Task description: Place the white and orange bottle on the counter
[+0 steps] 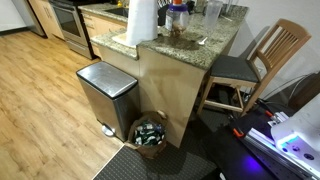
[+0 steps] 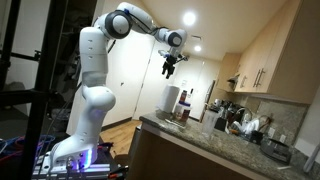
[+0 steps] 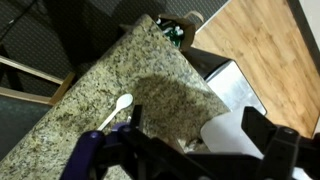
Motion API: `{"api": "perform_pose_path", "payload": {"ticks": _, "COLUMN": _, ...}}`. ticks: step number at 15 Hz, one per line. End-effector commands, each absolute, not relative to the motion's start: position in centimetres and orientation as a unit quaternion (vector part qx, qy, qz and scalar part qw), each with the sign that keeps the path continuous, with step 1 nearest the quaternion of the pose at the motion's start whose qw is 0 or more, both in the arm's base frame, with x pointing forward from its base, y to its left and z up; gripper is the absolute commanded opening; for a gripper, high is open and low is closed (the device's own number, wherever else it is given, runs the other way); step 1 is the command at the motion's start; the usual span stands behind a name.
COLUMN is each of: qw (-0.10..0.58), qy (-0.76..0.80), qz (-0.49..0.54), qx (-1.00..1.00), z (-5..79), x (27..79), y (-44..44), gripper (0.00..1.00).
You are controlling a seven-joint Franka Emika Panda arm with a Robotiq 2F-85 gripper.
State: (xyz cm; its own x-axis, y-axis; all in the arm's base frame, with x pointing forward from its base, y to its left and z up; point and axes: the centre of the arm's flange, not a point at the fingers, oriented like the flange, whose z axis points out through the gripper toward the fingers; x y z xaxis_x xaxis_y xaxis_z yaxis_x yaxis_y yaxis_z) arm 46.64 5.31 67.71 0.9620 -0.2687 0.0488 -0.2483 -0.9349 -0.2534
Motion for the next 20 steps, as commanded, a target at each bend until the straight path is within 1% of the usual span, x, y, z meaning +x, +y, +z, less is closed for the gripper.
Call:
{"api": "perform_pose_path", "payload": {"ticks": 1, "qw": 0.129, "qy": 0.146, "qz": -0.051, "qx": -0.98, "z": 68.6, "x": 47.3, "y": 5.1, "gripper": 1.0}}
{"api": "perform_pose_path", "payload": {"ticks": 3, "qw": 0.132, "qy": 0.157, "qz": -0.058, "qx": -0.977, "z": 69.5, "x": 47.7, "y": 5.0, "gripper": 1.0}}
{"api": "perform_pose_path", "payload": {"ticks": 4, "qw": 0.102, "qy": 0.158, "qz": -0.05, "qx": -0.981, "z": 68.0, "x": 48.4, "y": 5.4, "gripper": 1.0}}
{"api": "perform_pose_path", "payload": {"ticks": 5, "qw": 0.096, "qy": 0.165, "qz": -0.059, "qx": -0.98, "z": 67.3, "x": 50.0, "y": 5.6, "gripper": 1.0}}
{"api": "perform_pose_path", "payload": {"ticks": 6, "qw": 0.103, "qy": 0.175, "qz": -0.054, "qx": -0.978, "z": 66.3, "x": 52.4, "y": 6.3, "gripper": 1.0}}
{"api": "perform_pose_path", "payload": {"ticks": 10, "qw": 0.144, "qy": 0.204, "qz": -0.078, "qx": -0.965, "z": 65.0, "x": 59.0, "y": 8.3, "gripper": 1.0}}
{"api": "perform_pose_path", "payload": {"ticks": 12, "qw": 0.144, "qy": 0.248, "qz": -0.1, "qx": -0.953, "z": 65.7, "x": 62.2, "y": 9.0, "gripper": 1.0}}
{"api": "perform_pose_path", "payload": {"ticks": 13, "qw": 0.143, "qy": 0.268, "qz": -0.111, "qx": -0.946, "z": 66.3, "x": 63.0, "y": 9.2, "gripper": 1.0}}
{"api": "perform_pose_path", "payload": {"ticks": 15, "qw": 0.12, "qy": 0.297, "qz": -0.121, "qx": -0.939, "z": 68.9, "x": 62.9, "y": 9.5, "gripper": 1.0}}
{"api": "perform_pose_path", "payload": {"ticks": 16, "qw": 0.135, "qy": 0.277, "qz": -0.115, "qx": -0.945, "z": 65.4, "x": 61.3, "y": 8.8, "gripper": 1.0}}
{"api": "perform_pose_path", "payload": {"ticks": 19, "qw": 0.13, "qy": 0.294, "qz": -0.129, "qx": -0.938, "z": 67.8, "x": 61.3, "y": 9.2, "gripper": 1.0}}
{"api": "perform_pose_path", "payload": {"ticks": 20, "qw": 0.105, "qy": 0.304, "qz": -0.122, "qx": -0.939, "z": 66.8, "x": 62.3, "y": 8.8, "gripper": 1.0}}
